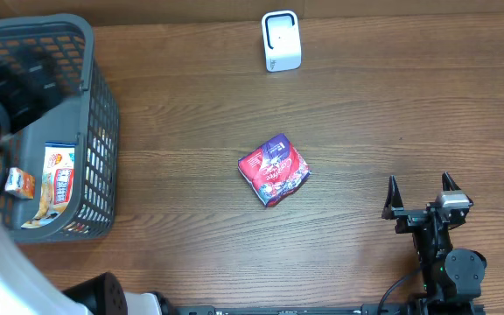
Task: Scan the item barcode
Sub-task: 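Reach the left gripper back into the basket and grasp the yellow snack bag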
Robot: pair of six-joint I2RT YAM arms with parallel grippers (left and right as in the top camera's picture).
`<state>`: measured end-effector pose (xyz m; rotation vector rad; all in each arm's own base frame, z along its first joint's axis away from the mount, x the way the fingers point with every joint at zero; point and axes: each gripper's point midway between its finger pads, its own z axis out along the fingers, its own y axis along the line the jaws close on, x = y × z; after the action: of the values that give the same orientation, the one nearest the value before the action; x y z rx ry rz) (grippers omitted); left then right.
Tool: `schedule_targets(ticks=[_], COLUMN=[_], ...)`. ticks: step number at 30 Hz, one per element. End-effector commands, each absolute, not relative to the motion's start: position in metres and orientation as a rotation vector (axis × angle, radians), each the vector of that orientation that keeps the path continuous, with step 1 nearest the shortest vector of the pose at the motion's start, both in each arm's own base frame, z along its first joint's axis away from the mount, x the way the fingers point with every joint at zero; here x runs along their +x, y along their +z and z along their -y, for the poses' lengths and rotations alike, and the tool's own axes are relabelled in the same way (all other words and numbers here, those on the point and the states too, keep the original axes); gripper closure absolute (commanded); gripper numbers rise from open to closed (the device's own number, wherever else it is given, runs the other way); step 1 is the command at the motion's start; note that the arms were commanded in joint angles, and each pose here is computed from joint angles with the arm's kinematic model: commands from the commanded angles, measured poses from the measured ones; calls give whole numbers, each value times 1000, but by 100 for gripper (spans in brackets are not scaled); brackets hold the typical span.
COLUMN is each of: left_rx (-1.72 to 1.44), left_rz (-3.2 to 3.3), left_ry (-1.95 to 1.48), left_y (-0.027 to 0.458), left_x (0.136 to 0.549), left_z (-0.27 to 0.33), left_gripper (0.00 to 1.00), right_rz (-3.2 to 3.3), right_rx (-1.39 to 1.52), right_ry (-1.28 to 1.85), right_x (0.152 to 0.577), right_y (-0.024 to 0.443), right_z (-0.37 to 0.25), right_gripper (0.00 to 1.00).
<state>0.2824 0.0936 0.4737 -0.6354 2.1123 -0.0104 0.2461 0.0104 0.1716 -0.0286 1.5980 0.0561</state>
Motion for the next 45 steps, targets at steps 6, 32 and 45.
schedule_targets(ticks=[6,32,45], left_rx=[-1003,-1129,-1134], left_rz=[-2274,-3110,-3163], left_ry=[274,134,205], left_y=[401,104,50], left_x=[260,310,296], left_z=[-183,-219,-224], left_gripper=[0,2,13], right_rz=[-1596,-1596,-1596], right_rx=[-29,-29,-29], right_ry=[50,50,50], right_x=[246,246,246], right_y=[170,170,170], right_z=[-10,-10,-10], right_gripper=[0,0,0])
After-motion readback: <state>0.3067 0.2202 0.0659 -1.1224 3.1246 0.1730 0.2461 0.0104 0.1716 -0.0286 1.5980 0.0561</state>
